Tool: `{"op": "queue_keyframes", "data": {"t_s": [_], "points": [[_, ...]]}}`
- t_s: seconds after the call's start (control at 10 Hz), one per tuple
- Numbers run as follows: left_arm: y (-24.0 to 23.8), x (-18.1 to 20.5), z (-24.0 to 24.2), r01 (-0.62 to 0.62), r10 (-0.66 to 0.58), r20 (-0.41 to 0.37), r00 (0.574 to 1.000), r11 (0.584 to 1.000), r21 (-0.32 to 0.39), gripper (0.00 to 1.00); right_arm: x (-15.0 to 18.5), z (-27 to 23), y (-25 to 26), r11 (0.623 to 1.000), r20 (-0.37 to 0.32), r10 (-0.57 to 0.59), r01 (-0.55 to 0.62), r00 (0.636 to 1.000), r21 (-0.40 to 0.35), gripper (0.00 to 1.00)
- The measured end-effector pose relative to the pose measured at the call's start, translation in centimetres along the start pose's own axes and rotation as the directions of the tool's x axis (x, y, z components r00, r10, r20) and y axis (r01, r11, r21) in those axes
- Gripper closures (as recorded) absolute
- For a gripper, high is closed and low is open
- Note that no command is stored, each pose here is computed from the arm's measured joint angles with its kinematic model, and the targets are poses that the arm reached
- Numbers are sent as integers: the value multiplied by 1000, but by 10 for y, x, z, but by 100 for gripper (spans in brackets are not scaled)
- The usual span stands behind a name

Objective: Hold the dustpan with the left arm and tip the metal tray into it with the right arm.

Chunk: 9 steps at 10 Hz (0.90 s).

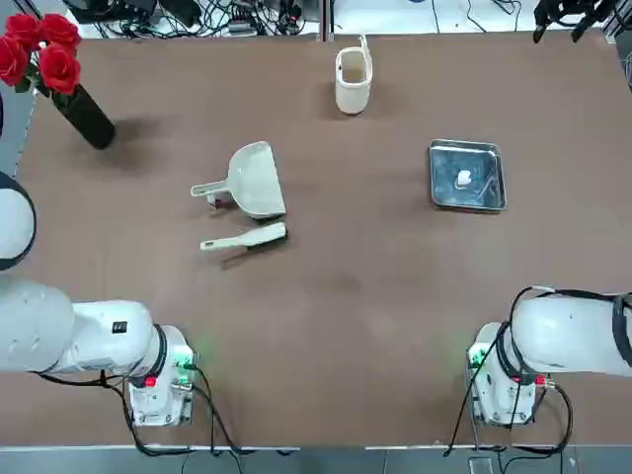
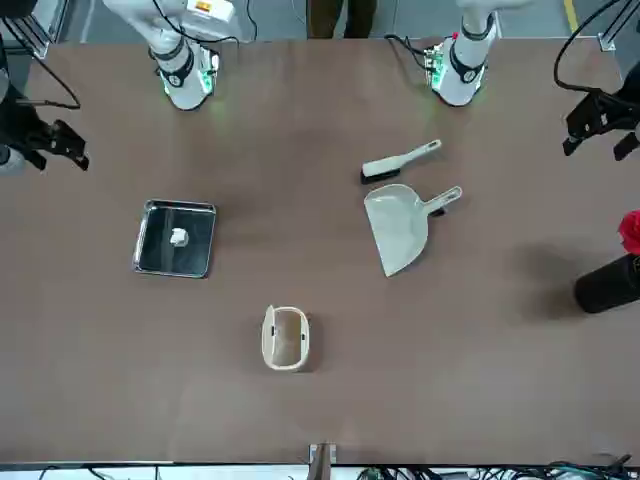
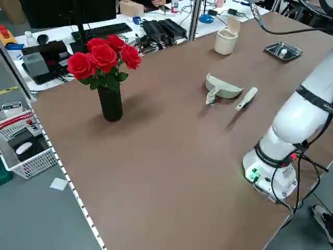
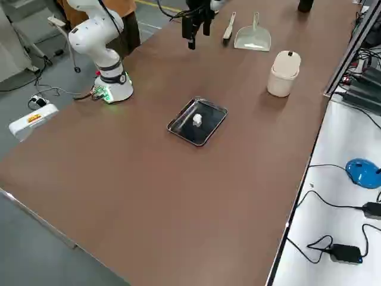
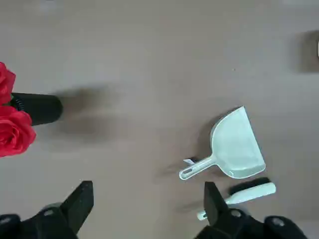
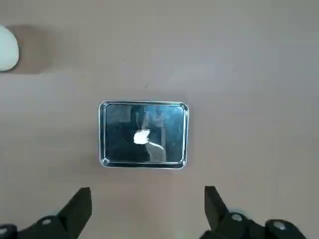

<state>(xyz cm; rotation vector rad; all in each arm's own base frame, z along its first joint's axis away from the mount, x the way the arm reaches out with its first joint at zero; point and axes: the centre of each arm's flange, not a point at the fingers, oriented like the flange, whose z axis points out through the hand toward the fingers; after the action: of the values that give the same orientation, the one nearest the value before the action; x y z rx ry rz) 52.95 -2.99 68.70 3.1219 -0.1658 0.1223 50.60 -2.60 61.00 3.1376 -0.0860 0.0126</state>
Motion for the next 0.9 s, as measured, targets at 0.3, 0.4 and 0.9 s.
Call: {"op": "queue_keyframes", "data": {"t_s": [0.3, 0.4, 0.9], "points": [[-1, 0, 0, 3, -3, -1, 1000, 1000, 0, 2, -3, 1, 2, 1000, 22, 19, -19, 1000, 0, 0], [-1, 0, -3, 4, -4, -6, 1000, 1000, 0, 2, -4, 1, 3, 1000, 24, 20, -20, 1000, 2, 0], [10, -10, 0, -23, 30, 82, 996, 997, -75, 6, -1, 56, 42, 991, 45, 108, -111, 993, 75, 0]]}}
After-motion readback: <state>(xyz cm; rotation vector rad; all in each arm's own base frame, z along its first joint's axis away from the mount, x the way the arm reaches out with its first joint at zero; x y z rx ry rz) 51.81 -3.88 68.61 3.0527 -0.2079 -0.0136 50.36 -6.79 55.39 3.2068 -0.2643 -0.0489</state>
